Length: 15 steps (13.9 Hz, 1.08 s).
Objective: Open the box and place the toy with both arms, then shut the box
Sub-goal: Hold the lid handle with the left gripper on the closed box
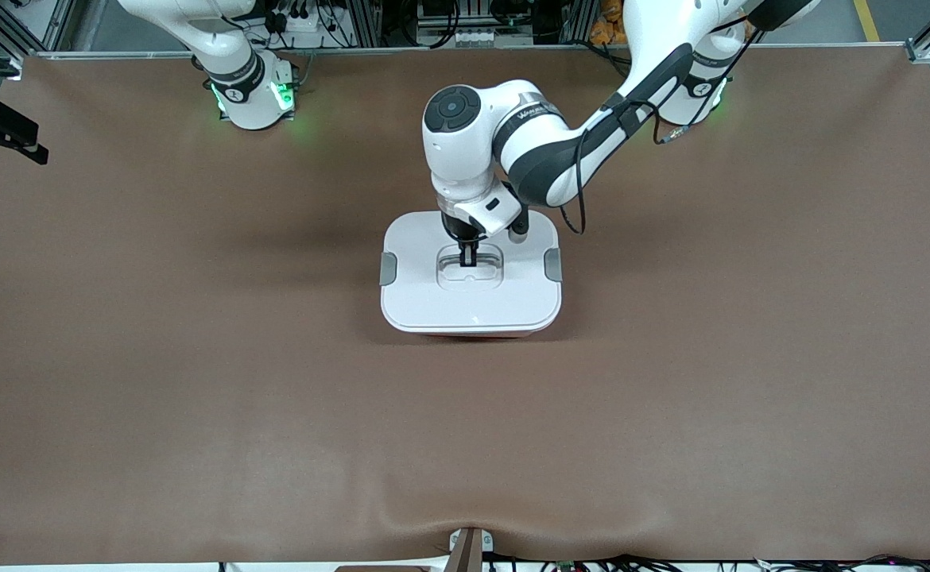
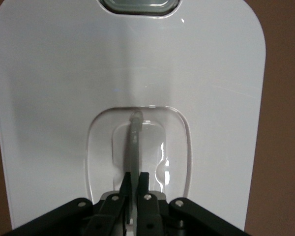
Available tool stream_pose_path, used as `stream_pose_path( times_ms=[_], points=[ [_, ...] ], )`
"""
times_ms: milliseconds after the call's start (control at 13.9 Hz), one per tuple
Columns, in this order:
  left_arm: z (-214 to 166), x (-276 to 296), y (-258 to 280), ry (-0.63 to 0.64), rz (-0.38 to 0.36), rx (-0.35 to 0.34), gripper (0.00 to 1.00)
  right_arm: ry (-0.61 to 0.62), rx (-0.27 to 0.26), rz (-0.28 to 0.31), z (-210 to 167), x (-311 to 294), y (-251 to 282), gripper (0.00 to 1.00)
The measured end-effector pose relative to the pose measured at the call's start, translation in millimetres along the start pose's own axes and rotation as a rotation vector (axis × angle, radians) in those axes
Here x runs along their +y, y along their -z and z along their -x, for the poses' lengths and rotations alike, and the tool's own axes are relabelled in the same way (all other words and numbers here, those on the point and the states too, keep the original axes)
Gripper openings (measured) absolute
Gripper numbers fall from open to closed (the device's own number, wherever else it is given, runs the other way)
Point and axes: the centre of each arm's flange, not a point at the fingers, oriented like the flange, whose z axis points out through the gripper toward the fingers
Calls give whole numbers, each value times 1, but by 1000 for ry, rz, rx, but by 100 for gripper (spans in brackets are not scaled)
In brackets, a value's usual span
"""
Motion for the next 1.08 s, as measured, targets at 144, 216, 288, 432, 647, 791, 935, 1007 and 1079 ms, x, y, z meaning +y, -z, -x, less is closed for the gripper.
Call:
stream_pose_path(
  times_ms=[144, 216, 288, 432, 647, 791, 935, 1007, 1079],
  points=[
    [0, -1, -1, -1, -2, 2, 7, 0, 0, 0, 0, 0, 0, 100],
    [0, -1, -2, -2, -2, 2, 7, 0, 0, 0, 0, 0, 0, 100],
    [0, -1, -2, -2, -2, 1, 7, 0, 0, 0, 0, 0, 0, 100],
    [0, -1, -3, -3, -1, -1, 7, 0, 0, 0, 0, 0, 0, 100],
    [0, -2, -5, -9, -3, 1, 7, 0, 0, 0, 0, 0, 0, 100],
    [0, -2, -6, -11, -4, 0, 7, 0, 0, 0, 0, 0, 0, 100],
    [-1, -2, -6, -11, -4, 0, 7, 0, 0, 0, 0, 0, 0, 100],
    [-1, -3, -6, -12, -4, 1, 7, 0, 0, 0, 0, 0, 0, 100],
    [-1, -3, -7, -13, -5, 2, 7, 0, 0, 0, 0, 0, 0, 100]
  ],
)
